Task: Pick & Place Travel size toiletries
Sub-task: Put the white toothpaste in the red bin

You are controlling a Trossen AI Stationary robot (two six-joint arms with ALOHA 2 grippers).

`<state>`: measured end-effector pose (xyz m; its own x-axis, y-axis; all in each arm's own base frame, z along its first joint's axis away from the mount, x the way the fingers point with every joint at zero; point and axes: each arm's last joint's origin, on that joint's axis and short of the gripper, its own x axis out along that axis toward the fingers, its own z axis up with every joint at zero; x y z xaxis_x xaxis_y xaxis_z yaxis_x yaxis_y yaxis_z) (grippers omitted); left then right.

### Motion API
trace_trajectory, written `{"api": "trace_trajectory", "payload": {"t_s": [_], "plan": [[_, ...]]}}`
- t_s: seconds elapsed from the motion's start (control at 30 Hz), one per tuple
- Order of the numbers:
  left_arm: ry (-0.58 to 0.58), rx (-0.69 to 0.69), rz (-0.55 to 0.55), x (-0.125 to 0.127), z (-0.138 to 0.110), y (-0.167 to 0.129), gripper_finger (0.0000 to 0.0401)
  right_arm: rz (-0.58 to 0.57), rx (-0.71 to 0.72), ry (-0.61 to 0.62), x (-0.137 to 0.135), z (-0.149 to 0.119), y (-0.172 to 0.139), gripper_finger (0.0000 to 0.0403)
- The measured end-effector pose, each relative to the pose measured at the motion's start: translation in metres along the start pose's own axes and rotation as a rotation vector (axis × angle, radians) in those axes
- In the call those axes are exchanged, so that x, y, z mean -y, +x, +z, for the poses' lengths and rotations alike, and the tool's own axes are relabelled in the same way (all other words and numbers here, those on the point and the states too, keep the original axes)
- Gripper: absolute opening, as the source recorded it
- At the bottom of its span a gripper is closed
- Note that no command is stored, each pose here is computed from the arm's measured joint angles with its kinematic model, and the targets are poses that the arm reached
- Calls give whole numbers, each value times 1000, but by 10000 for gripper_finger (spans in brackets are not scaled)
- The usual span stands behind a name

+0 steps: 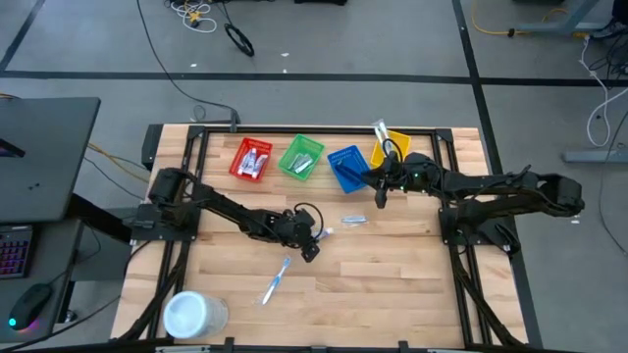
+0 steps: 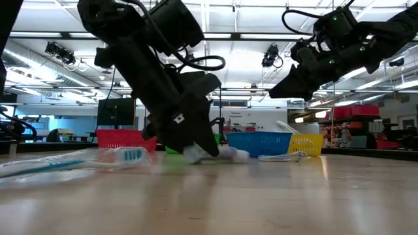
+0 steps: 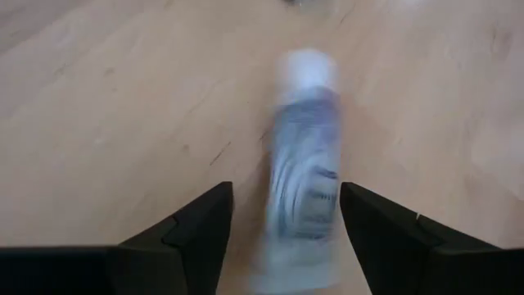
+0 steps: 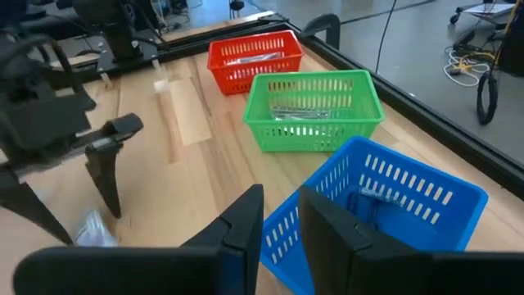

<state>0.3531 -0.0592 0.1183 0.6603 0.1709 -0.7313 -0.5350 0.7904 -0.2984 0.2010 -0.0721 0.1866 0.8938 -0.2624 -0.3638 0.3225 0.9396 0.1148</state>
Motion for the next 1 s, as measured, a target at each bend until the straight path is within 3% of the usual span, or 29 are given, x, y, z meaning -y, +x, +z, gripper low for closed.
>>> {"api": "trace_trajectory", "payload": {"t_s": [0.2,0.53,1.0], "plan": [[3,1,18,-1,-2,5,231,0,-32,27,0,-4,2,87],[373,-17,10,-2,-4,5,192,18,-54,21,-5,-8,5,87],[383,-40,-25,-1,-4,5,66,59,-61,3,-14,-9,5,87]]}}
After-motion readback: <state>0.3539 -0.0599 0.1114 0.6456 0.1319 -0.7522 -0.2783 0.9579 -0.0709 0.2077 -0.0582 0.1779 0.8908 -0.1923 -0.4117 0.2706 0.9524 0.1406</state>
